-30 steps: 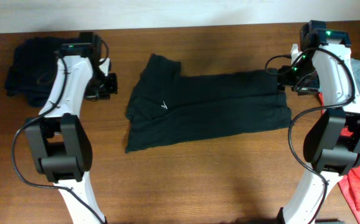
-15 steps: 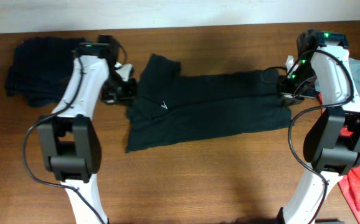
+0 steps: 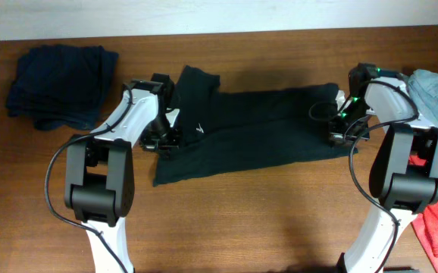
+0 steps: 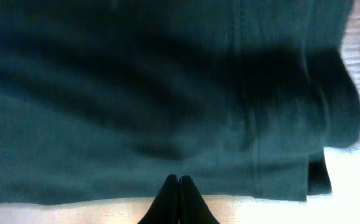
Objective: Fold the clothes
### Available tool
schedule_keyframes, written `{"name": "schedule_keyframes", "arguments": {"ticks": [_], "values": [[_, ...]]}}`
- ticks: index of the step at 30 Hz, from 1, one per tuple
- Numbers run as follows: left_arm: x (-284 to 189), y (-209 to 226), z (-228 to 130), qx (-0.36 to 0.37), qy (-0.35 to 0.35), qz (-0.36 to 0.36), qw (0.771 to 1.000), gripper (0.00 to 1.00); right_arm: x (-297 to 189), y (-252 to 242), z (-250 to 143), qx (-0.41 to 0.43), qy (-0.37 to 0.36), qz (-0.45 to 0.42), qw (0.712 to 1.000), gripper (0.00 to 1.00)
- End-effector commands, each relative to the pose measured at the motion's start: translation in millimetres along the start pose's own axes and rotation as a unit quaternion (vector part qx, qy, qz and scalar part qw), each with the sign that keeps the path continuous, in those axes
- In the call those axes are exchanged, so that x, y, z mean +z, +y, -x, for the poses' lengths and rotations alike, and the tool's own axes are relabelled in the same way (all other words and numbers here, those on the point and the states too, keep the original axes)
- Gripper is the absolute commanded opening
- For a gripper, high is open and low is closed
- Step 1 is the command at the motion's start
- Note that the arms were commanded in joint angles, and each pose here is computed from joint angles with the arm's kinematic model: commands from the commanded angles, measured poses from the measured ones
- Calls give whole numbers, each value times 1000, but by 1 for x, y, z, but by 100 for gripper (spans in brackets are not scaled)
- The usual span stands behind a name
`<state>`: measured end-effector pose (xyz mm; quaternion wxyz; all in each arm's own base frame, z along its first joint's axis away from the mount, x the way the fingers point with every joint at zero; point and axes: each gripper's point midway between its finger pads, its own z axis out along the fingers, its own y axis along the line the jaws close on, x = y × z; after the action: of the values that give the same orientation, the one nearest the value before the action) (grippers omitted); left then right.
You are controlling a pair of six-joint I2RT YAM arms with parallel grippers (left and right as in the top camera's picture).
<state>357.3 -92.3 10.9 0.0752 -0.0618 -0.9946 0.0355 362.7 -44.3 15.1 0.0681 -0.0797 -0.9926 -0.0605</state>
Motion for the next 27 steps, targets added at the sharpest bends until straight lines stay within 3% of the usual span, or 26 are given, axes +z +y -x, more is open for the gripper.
{"name": "schedule_keyframes", "arguments": {"ticks": [1, 4, 13, 27], "values": [[-7, 17, 3, -20, -16, 30, 999, 1, 10, 2, -6, 0, -3, 6, 1000, 4], [-5, 30, 4, -41, -24, 67, 997, 1, 27, 0, -16, 17, 9, 6, 1000, 4], [17, 34, 8, -43, -42, 68, 996, 0, 46, -6, -57, 43, 76, -9, 996, 4], [10, 83, 4, -77, -45, 166, 982, 5, 39, -24, -58, 47, 75, -63, 994, 4]]}}
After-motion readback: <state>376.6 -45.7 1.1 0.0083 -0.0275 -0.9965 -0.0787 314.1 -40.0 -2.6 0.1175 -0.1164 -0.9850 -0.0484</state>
